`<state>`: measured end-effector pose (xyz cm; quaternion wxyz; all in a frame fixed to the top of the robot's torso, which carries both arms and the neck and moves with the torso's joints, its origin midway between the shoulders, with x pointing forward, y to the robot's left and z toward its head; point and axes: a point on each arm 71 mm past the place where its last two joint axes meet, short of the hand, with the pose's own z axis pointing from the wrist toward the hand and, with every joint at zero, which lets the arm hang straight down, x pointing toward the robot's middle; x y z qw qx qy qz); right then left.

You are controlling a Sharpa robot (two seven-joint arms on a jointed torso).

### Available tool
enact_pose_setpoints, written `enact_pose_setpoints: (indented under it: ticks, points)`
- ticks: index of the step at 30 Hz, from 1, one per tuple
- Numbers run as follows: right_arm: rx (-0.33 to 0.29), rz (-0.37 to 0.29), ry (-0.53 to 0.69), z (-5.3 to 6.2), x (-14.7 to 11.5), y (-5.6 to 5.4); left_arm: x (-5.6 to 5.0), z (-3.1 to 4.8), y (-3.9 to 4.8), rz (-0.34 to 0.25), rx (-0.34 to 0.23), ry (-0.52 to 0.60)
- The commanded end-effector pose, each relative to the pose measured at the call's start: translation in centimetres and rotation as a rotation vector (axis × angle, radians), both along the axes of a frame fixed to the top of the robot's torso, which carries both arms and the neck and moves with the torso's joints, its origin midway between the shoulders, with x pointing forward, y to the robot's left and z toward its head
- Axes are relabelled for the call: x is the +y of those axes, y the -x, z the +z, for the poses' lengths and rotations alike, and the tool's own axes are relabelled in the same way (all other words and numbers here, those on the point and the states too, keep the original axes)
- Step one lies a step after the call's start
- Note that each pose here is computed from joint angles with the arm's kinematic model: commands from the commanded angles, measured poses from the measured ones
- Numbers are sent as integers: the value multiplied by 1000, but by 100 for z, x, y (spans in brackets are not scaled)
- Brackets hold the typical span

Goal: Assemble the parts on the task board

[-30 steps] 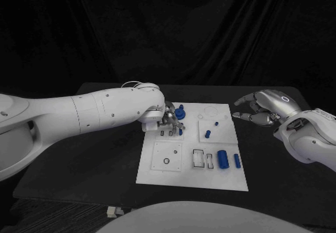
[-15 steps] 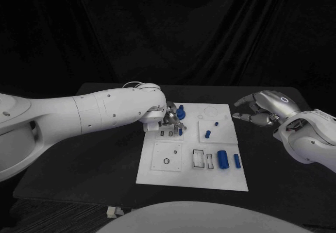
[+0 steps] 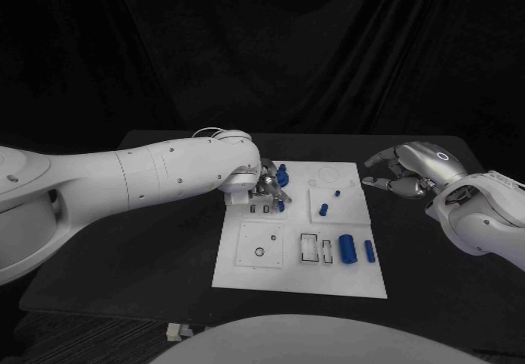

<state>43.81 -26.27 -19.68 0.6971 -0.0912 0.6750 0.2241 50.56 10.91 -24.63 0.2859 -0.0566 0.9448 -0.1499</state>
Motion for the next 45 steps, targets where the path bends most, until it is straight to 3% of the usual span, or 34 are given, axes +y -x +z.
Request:
enact_pose_setpoints:
  ticks: [1,45]
  points:
    - [-5,-3,1,-7,0,4,-31,-7,11,-16,7,9]
    - [2,9,-1,-31,29,26,-68,-39,24,-35,31,-8]
